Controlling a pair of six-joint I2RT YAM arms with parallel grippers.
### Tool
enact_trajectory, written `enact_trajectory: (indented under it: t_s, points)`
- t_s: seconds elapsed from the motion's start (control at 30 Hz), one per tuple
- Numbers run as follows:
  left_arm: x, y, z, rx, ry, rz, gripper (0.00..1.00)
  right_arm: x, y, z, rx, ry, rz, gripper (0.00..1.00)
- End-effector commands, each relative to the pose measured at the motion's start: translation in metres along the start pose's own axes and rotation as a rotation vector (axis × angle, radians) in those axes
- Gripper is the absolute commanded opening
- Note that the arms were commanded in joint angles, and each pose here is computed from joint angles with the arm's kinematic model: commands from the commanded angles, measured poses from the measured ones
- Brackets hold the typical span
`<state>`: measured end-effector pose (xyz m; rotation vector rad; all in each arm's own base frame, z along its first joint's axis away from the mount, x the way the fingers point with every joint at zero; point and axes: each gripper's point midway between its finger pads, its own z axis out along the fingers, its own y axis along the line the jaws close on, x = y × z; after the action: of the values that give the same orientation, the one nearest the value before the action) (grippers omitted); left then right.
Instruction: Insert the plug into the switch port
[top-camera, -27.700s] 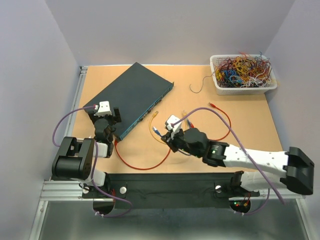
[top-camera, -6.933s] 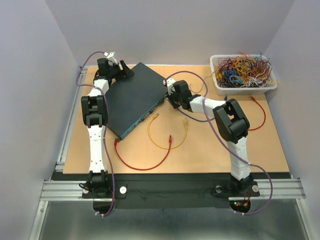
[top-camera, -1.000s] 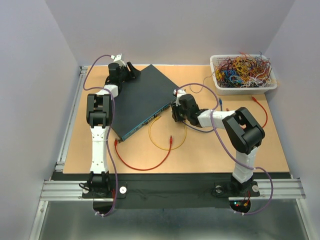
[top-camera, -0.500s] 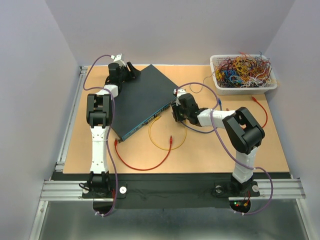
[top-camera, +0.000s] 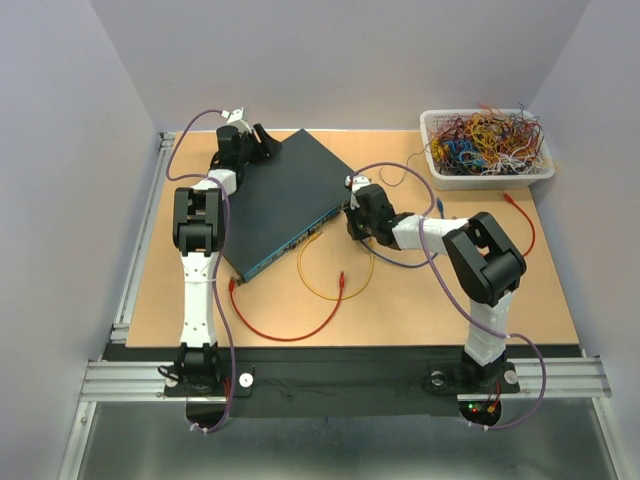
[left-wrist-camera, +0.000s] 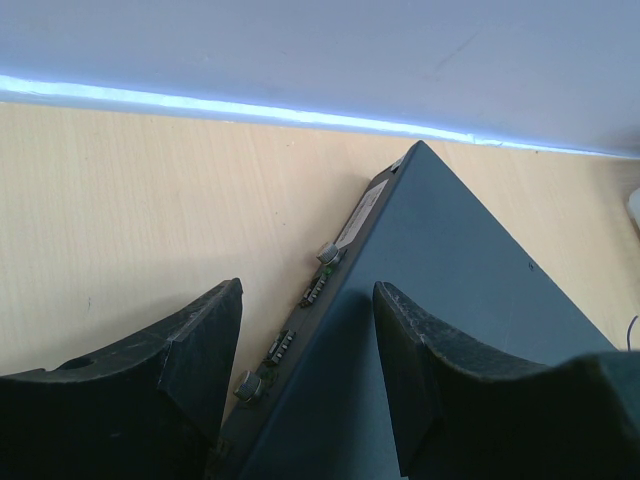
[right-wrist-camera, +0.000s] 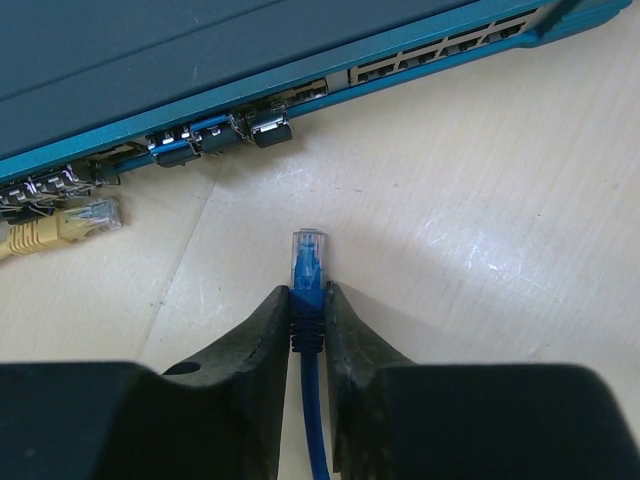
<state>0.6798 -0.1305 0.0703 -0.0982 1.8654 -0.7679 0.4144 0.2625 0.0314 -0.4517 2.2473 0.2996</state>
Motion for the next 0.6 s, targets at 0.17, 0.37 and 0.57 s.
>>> enact_trajectory:
  t_s: [0.17, 0.37, 0.57]
  points:
    - [0.061, -0.057, -0.001, 0.117, 0.211, -0.098, 0.64, -0.012, 0.006, 0.001, -0.016, -0.027, -0.011, 0.08]
    - [0.061, -0.058, 0.000, 0.119, 0.213, -0.099, 0.64, -0.027, -0.006, 0.001, 0.040, -0.082, -0.045, 0.01]
    - [0.062, -0.058, -0.001, 0.123, 0.216, -0.099, 0.64, -0.054, -0.015, 0.004, 0.057, -0.161, -0.054, 0.00]
